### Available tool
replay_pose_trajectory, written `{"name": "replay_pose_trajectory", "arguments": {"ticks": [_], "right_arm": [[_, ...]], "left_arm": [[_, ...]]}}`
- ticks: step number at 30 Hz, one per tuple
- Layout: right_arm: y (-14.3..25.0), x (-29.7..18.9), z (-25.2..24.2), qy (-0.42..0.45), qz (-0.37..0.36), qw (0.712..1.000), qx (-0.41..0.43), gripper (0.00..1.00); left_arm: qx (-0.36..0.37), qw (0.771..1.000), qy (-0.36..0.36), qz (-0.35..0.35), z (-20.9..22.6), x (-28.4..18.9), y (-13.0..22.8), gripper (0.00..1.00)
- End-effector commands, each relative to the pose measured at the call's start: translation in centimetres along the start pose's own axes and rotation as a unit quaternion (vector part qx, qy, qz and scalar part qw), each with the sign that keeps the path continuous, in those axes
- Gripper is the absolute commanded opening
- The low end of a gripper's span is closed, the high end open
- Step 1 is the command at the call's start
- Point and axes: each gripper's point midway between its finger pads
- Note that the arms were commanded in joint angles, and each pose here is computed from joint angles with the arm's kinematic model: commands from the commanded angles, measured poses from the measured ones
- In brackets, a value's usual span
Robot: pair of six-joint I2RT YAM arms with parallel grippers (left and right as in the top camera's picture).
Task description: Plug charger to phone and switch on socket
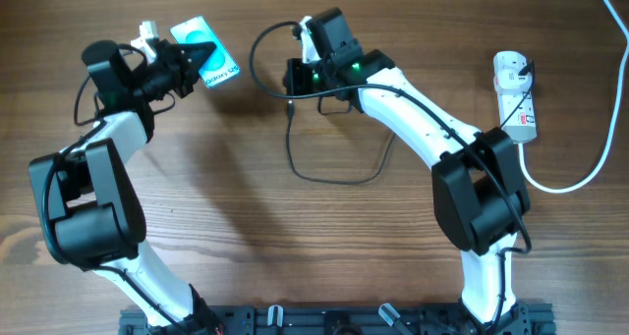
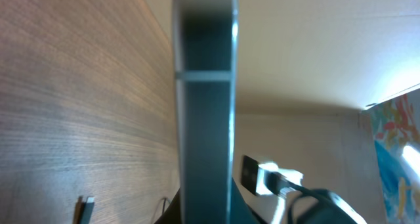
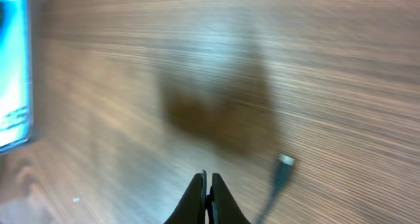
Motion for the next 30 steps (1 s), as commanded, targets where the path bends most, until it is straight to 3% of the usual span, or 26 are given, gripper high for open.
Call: {"name": "replay_pose_trajectory", "arguments": {"ticks": [1,4,7,14,17,19,24,30], "right_arm": [[-1.0,-1.3,2.6,-0.018,-0.008,1.000,-0.022,0.04],[-0.3,-1.5,1.3,0.019,0.004,0.999,-0.035,0.06],[1.3,-1.6,0.3,0.042,0.035,0.997,-0.051,0.29],[3.9,-2.4,-2.5,0.115,0.081,0.989,-0.042,0.45],[4.8,-2.8,-3.0,0.126,0.098,0.987,-0.032,0.72],[4.9,-3.7,-3.2,0.132,0.102,0.986,-0.020,0.80],[3.0,-8.2,-3.1,0.151,0.065,0.986,0.005,0.83],[0.8,-14.9,-1.9,0.172,0.003,0.984,-0.037,0.84]], "left_arm": [[0.033,0.999,0.011,-0.007,-1.5,-0.7,-1.8,0.04],[0.032,0.999,0.017,0.002,-1.6,-1.1,-1.7,0.04],[0.035,0.999,0.017,0.008,-1.5,-1.4,-1.5,0.04],[0.014,1.000,0.003,0.015,-0.4,-1.5,-1.0,0.04],[0.017,0.999,0.004,0.035,-0.2,-1.2,0.0,0.04],[0.027,0.998,0.010,0.061,-0.3,-0.6,1.3,0.04],[0.031,0.994,-0.009,0.104,0.5,1.7,4.7,0.04],[0.050,0.988,-0.029,0.140,0.6,5.1,8.3,0.04]]}}
Point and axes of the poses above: each gripper's point midway between its finger pads, its own x axis out along the fingers, its own z axis along the line the jaws close on, y = z × x, and after that the axes turned 6 degrees about x, right-handed
